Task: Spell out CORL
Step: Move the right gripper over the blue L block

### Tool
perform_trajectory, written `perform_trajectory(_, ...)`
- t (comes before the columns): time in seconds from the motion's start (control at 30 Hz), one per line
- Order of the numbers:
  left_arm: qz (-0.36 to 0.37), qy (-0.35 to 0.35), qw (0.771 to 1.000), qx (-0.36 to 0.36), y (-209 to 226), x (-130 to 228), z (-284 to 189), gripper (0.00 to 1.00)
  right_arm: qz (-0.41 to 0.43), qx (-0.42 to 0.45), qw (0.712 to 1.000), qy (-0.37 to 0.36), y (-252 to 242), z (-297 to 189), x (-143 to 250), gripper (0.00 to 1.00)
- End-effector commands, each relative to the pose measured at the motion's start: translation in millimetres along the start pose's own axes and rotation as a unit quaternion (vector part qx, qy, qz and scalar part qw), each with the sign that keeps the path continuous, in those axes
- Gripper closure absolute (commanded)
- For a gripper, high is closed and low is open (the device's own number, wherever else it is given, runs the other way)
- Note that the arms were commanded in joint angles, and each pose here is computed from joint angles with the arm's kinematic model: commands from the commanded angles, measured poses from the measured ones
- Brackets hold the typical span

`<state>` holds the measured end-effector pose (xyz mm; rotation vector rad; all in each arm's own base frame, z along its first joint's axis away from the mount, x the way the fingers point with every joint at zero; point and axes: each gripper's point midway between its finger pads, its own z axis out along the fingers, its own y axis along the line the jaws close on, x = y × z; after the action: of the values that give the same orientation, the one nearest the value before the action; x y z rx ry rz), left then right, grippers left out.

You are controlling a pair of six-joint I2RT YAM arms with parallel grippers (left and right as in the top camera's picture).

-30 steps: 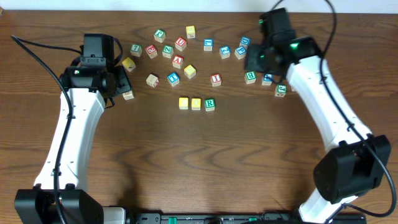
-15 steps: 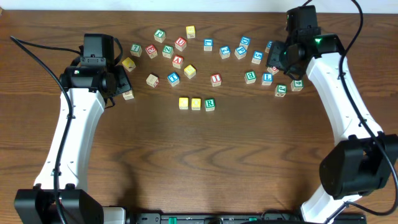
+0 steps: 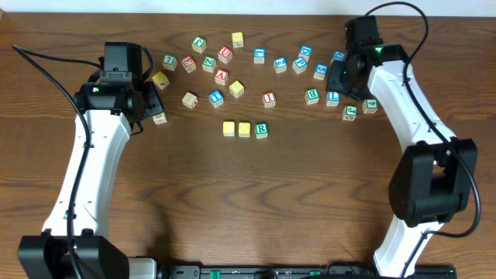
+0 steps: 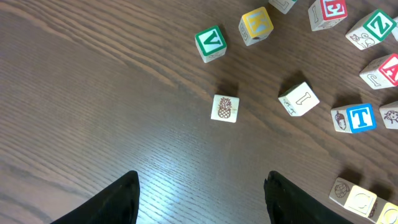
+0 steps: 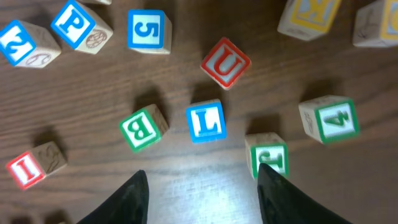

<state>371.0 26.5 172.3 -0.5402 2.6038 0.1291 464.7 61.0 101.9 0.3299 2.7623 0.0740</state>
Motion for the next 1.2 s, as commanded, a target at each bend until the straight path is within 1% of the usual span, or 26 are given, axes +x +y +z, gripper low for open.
perform_trajectory(0.0, -0.004, 0.003, 1.000, -0.003, 1.3, -0.1, 1.8, 0.36, -0.010, 0.013, 1.000, 0.003, -7.0, 14.9, -0.3, 0.51)
perform_trajectory(0.3, -0.003, 0.002, 1.000, -0.003, 1.3, -0.1, 1.8, 0.37, -0.013, 0.033, 0.999, -0.002, -13.3, 40.6, -5.0, 0.52)
perform_trajectory(0.43, -0.004, 0.002, 1.000, -0.003, 1.3, -0.1, 1.8, 0.36, -0.016, 0.036, 0.999, 0.007, -16.2, 53.5, -1.9, 0.52)
perform_trajectory(0.63, -0.004, 0.002, 1.000, -0.003, 1.3, -0.2, 1.8, 0.36, -0.036, 0.036, 0.999, 0.018, -17.2, 67.0, 2.2, 0.53)
perform_trajectory(0.8, -0.004, 0.002, 1.000, -0.003, 1.3, -0.1, 1.8, 0.36, -0.070, 0.013, 0.997, 0.023, -9.8, 75.2, 3.3, 0.55)
perform_trajectory(0.97, -0.004, 0.002, 1.000, -0.003, 1.3, -0.1, 1.8, 0.36, -0.073, 0.012, 0.997, 0.020, -9.1, 75.7, 2.2, 0.60)
perform_trajectory(1.17, -0.003, 0.002, 1.000, -0.003, 1.3, -0.2, 1.8, 0.37, -0.078, 0.016, 0.996, 0.034, -11.4, 85.3, 9.0, 0.62)
